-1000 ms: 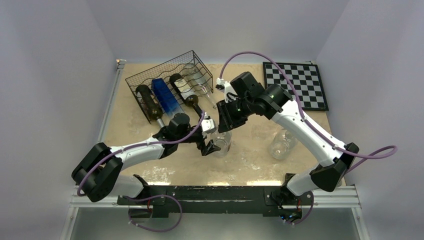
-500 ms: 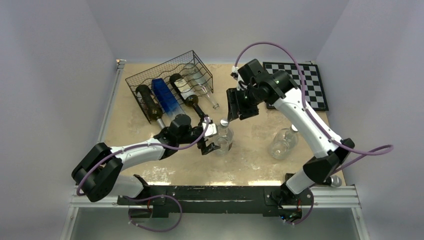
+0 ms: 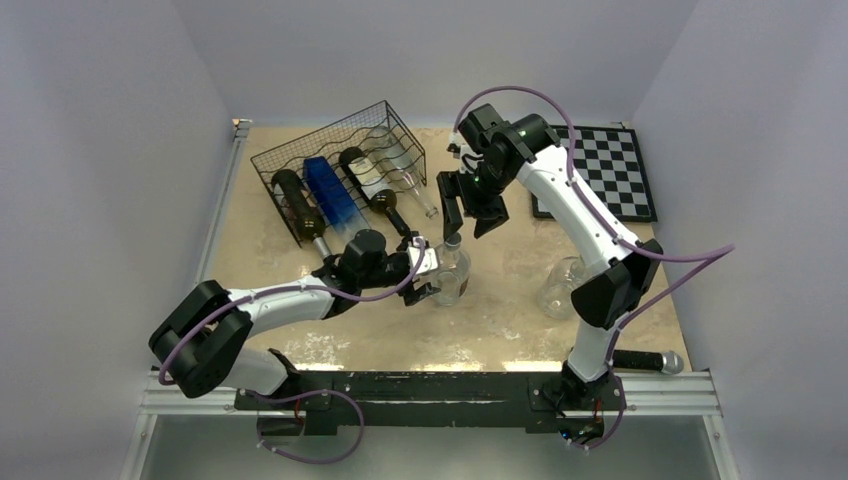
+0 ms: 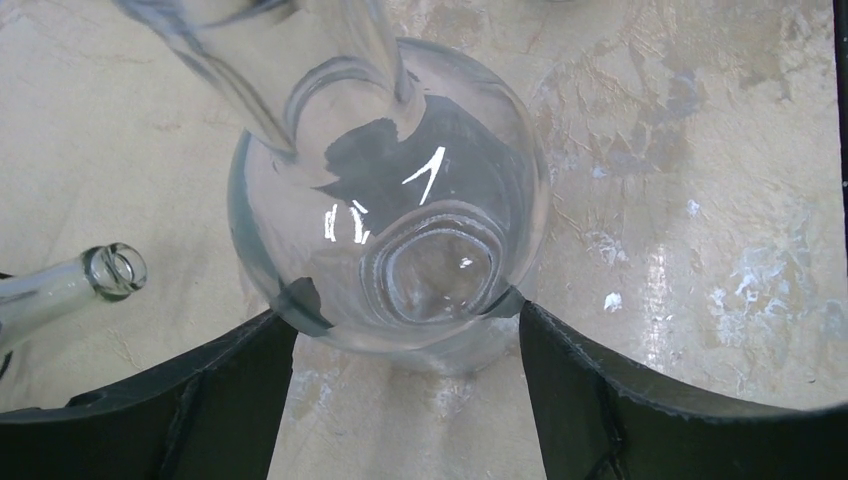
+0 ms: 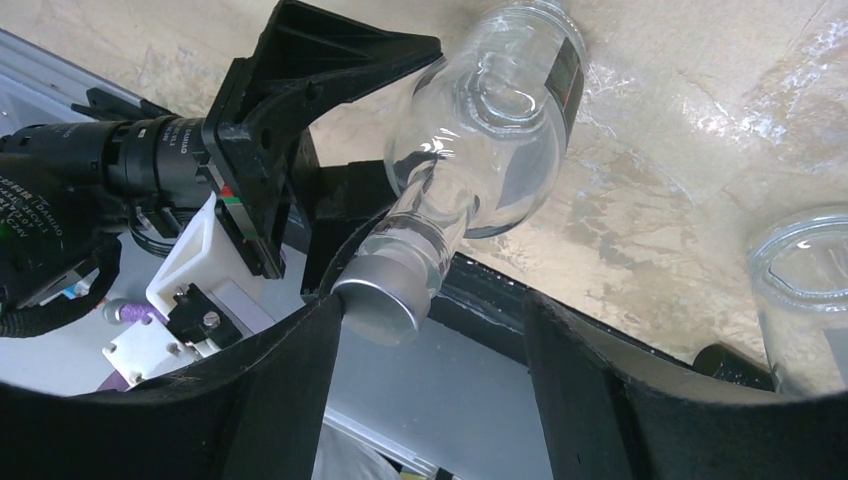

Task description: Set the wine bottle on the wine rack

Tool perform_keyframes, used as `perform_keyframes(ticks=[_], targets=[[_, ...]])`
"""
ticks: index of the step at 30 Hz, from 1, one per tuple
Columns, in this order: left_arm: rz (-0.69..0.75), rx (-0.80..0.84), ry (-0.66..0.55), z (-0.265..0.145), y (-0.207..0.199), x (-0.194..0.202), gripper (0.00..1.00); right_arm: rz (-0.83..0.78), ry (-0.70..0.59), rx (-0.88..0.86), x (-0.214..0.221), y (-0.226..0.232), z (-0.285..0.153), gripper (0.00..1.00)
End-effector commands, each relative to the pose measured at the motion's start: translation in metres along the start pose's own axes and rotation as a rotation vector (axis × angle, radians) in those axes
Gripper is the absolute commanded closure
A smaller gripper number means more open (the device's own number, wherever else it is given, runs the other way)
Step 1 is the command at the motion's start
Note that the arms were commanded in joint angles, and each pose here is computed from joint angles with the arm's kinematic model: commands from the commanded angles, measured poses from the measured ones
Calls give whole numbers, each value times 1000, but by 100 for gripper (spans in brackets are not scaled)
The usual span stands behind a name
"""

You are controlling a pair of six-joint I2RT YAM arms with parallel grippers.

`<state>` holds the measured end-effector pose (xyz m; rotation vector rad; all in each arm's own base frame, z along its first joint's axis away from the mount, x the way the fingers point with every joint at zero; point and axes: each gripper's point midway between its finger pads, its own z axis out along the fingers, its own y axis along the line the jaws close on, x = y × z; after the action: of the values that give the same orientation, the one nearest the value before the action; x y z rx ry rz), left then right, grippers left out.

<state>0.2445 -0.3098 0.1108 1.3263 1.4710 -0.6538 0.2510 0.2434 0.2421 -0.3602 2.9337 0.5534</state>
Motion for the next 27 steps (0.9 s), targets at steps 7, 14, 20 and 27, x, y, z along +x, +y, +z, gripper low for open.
perform_keyframes(ticks=[7,14,20,27], targets=[[-227,-247,-98,-11,40,-35,40,-73,143,68,13,-9,19,32],[-307,-328,-79,-23,45,-28,20,-79,110,80,6,-5,26,25],[-340,-359,-87,-33,48,-34,18,-87,19,81,-2,4,12,25],[-339,-411,-100,-44,56,-42,17,-120,-118,46,-15,21,-2,25]])
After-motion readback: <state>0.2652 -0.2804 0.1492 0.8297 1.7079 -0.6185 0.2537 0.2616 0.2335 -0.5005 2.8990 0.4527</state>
